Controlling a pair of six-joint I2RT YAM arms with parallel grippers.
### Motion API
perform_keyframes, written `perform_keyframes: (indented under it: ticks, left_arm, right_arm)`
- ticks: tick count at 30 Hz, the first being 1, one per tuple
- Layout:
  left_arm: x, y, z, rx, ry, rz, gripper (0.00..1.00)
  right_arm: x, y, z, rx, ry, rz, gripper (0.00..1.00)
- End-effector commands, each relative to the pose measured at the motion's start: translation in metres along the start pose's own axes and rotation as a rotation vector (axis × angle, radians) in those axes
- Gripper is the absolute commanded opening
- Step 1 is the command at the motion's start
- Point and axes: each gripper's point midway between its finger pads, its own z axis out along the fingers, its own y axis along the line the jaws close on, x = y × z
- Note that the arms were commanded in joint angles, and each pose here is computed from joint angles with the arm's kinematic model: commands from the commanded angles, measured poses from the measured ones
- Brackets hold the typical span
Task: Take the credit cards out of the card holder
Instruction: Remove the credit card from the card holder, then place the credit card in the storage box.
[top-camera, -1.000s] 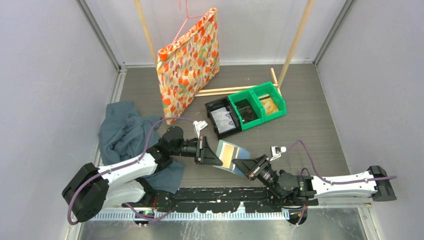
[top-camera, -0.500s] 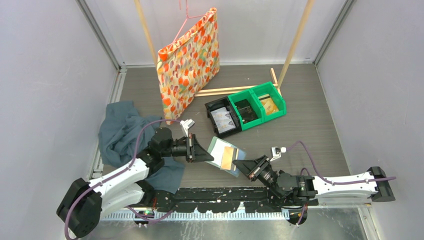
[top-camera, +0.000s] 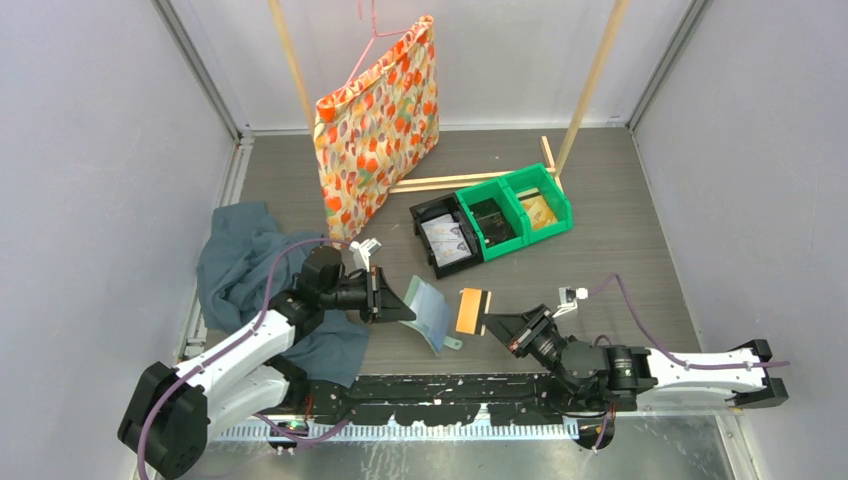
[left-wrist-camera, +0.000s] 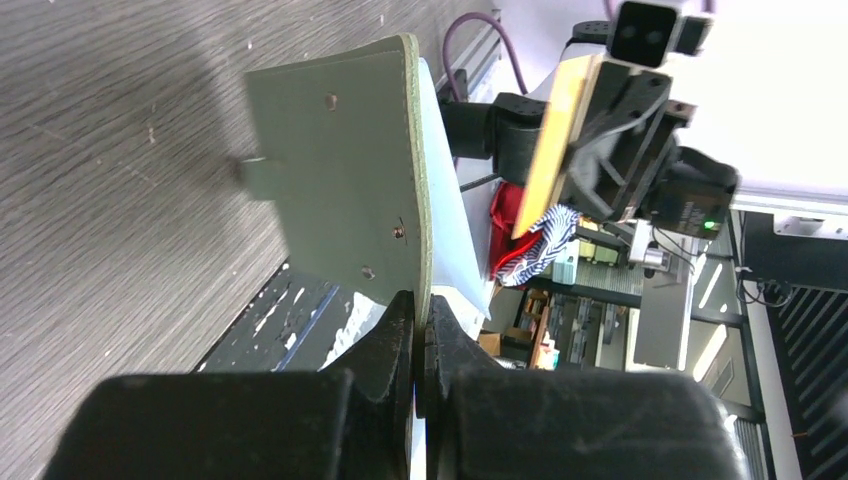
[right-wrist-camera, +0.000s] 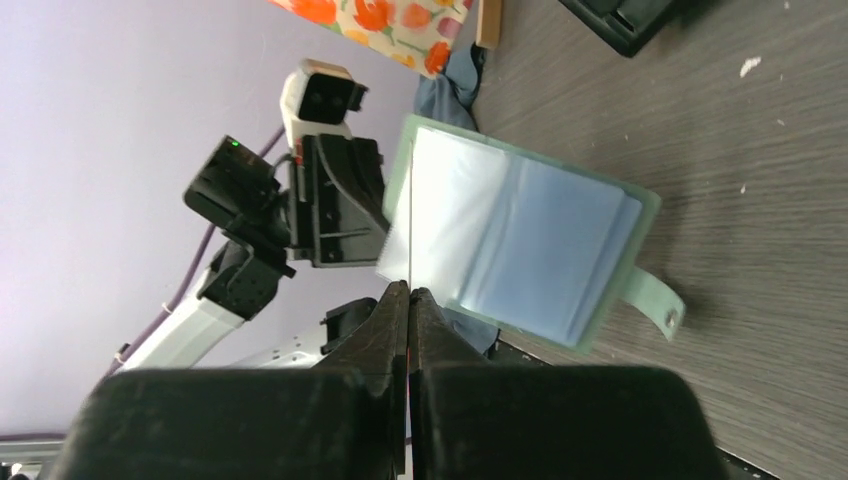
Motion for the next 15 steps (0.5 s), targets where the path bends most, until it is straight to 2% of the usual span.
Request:
perform_keyframes:
  ticks: [1,9,15]
  left_arm:
    - [-0.006,-0.011,-0.005,0.01,0.0,0.056,0.01]
    - [-0.009,-0.014,-0.005,0.019,-0.009,0.062,0.01]
    - [-0.009,-0.012,-0.003,0.041,-0.027,0.031,0.01]
  right_arm:
    - [-0.025,0.004,-0.007,0.053,-0.065,-0.079,0.01]
    - [-0.033,-0.01,-0.012,0.096,-0.085,-0.086,0.01]
    - [-0.069,-0.018,-0.029,0.195,-0.171,-0.124,0.01]
